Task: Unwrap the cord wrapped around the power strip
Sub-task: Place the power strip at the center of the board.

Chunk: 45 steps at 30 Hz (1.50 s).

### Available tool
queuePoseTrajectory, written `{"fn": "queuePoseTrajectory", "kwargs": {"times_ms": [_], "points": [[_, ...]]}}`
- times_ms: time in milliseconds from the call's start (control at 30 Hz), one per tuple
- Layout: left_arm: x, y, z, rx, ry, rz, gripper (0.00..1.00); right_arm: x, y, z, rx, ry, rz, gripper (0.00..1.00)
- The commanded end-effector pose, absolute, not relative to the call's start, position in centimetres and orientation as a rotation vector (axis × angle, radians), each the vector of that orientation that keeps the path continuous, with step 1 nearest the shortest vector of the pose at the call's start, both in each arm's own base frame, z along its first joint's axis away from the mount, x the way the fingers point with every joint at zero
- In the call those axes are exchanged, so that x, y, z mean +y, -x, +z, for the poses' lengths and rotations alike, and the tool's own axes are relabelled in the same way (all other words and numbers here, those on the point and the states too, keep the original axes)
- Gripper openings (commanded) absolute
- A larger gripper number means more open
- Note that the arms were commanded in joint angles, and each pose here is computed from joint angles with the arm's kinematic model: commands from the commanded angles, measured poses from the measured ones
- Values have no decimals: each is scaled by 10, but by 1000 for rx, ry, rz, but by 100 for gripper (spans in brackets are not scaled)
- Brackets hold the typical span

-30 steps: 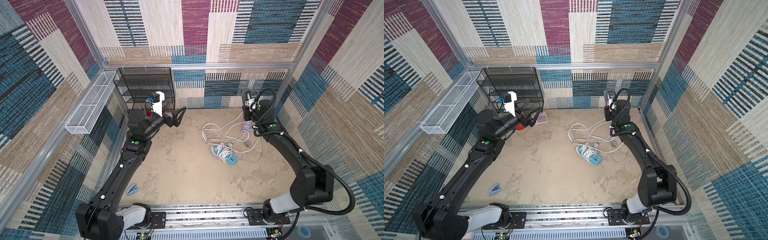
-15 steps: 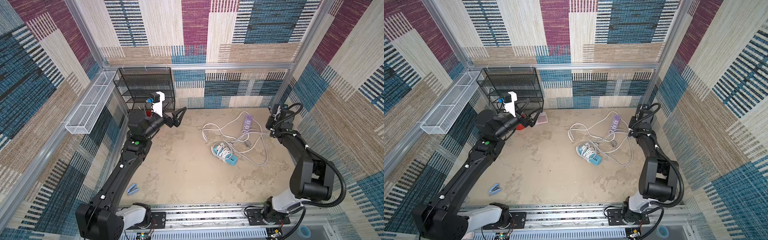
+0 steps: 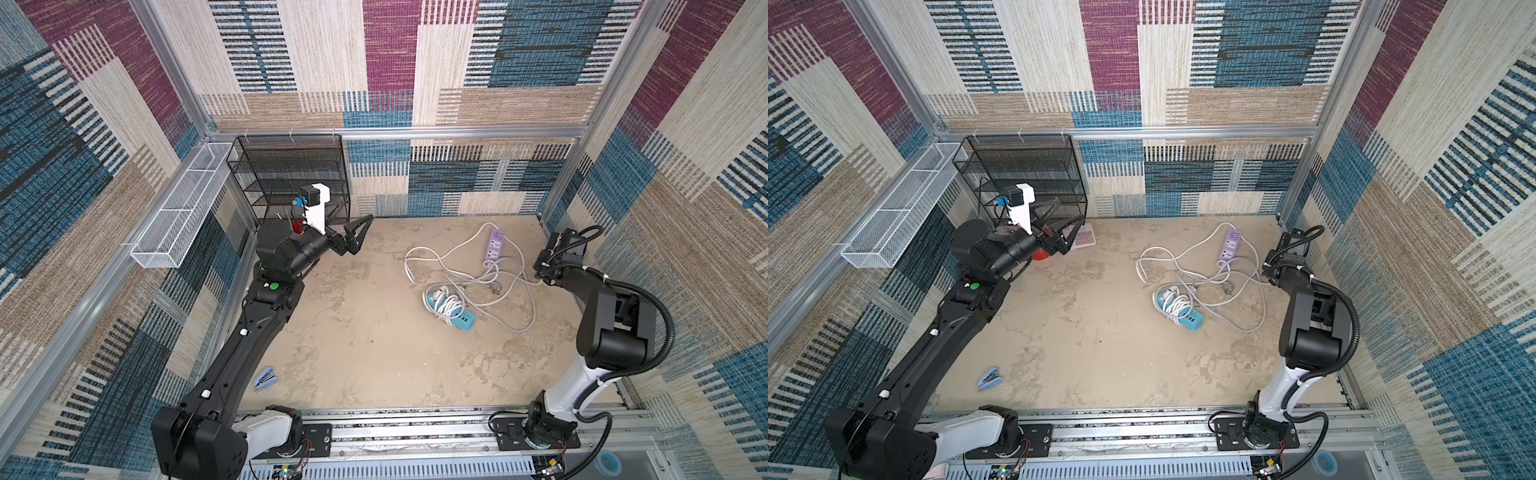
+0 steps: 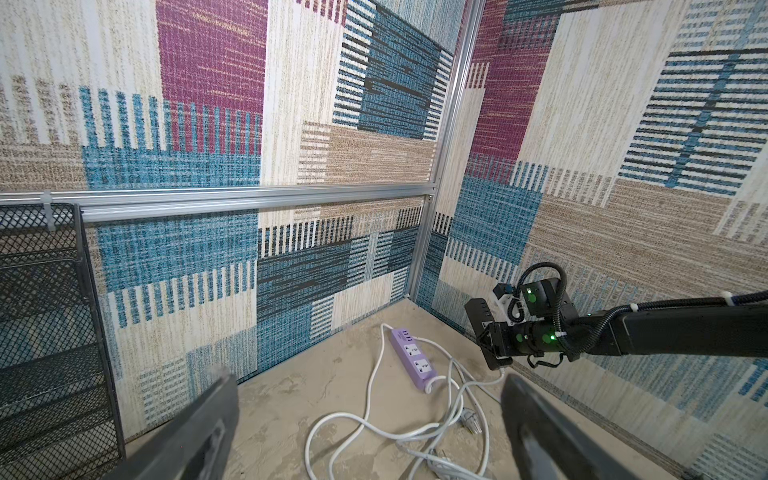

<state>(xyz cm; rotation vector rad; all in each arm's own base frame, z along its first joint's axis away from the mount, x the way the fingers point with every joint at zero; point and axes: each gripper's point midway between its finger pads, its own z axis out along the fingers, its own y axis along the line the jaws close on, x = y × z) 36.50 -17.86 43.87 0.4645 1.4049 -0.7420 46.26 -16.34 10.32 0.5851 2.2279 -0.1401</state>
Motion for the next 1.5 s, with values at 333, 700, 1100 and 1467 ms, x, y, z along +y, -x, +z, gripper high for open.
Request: {"fn": "queuePoseTrajectory", "kwargs": {"times_ms": [333, 700, 1100, 1467], "points": [[-177, -363, 446, 1370, -466, -737, 99, -165, -477, 74, 2238, -592, -95, 1], [-177, -363, 447, 1368, -468, -738, 99, -150, -484, 57, 2275, -541, 12, 27], [-177, -362, 447, 1367, -469, -741, 99, -150, -479, 87, 2219, -516, -62, 98], [-178, -363, 446, 1375, -475, -749, 99, -116, -467, 162, 2095, -428, -77, 98]]}}
